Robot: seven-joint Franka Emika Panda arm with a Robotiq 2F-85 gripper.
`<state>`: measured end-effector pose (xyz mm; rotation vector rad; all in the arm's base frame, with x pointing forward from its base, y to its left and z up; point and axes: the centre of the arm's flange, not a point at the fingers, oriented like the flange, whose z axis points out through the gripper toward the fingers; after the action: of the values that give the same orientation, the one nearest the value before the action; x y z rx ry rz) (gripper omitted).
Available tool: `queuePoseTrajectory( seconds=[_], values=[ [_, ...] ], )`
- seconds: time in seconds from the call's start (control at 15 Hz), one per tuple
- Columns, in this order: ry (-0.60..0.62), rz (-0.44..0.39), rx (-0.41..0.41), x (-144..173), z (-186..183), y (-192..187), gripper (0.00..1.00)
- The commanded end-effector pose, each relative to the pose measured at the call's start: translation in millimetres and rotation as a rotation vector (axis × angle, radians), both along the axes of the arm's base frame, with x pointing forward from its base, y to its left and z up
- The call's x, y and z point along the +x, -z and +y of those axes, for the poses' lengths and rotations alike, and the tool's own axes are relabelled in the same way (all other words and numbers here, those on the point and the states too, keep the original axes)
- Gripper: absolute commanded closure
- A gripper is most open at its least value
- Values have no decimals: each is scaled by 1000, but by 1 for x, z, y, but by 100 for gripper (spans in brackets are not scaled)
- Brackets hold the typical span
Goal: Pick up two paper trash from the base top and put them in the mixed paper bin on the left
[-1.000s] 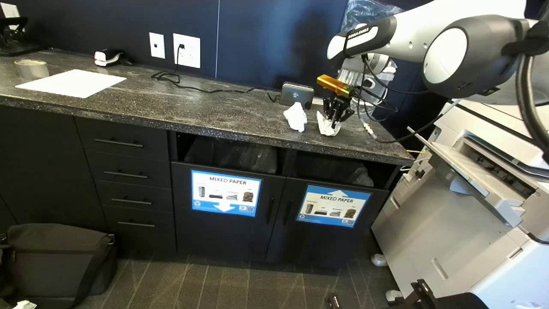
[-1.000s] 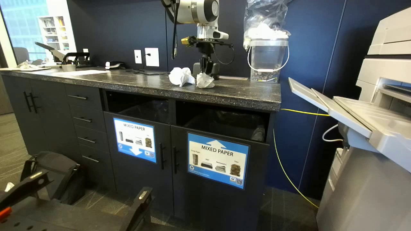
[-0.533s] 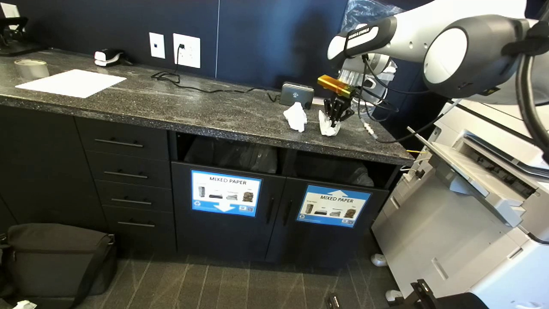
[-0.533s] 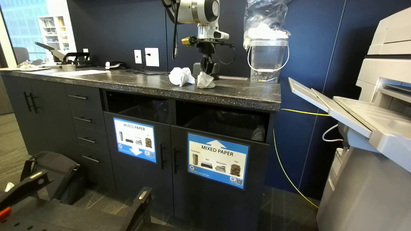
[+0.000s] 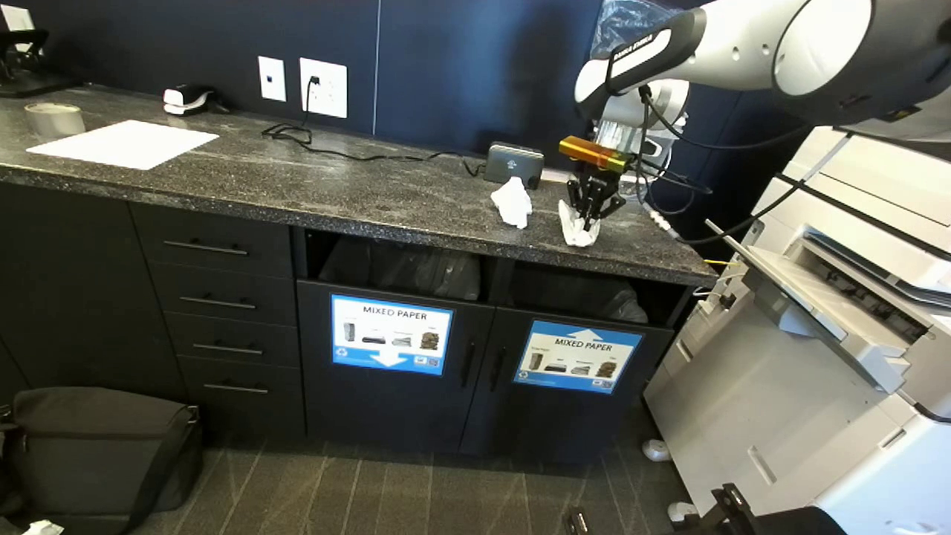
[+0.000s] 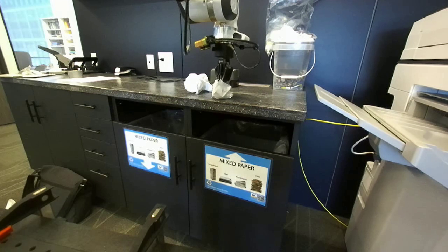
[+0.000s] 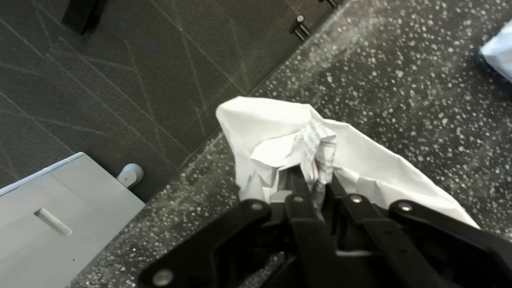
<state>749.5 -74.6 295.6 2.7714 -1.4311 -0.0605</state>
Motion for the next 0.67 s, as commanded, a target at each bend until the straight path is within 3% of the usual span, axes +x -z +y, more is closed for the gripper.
queuePoseTrajectory(
  seconds=[0.0, 0.6],
  values=[
    [-120, 45, -12, -80, 13, 11, 87],
    [-497, -27, -85, -142, 51, 15, 86]
  ],
)
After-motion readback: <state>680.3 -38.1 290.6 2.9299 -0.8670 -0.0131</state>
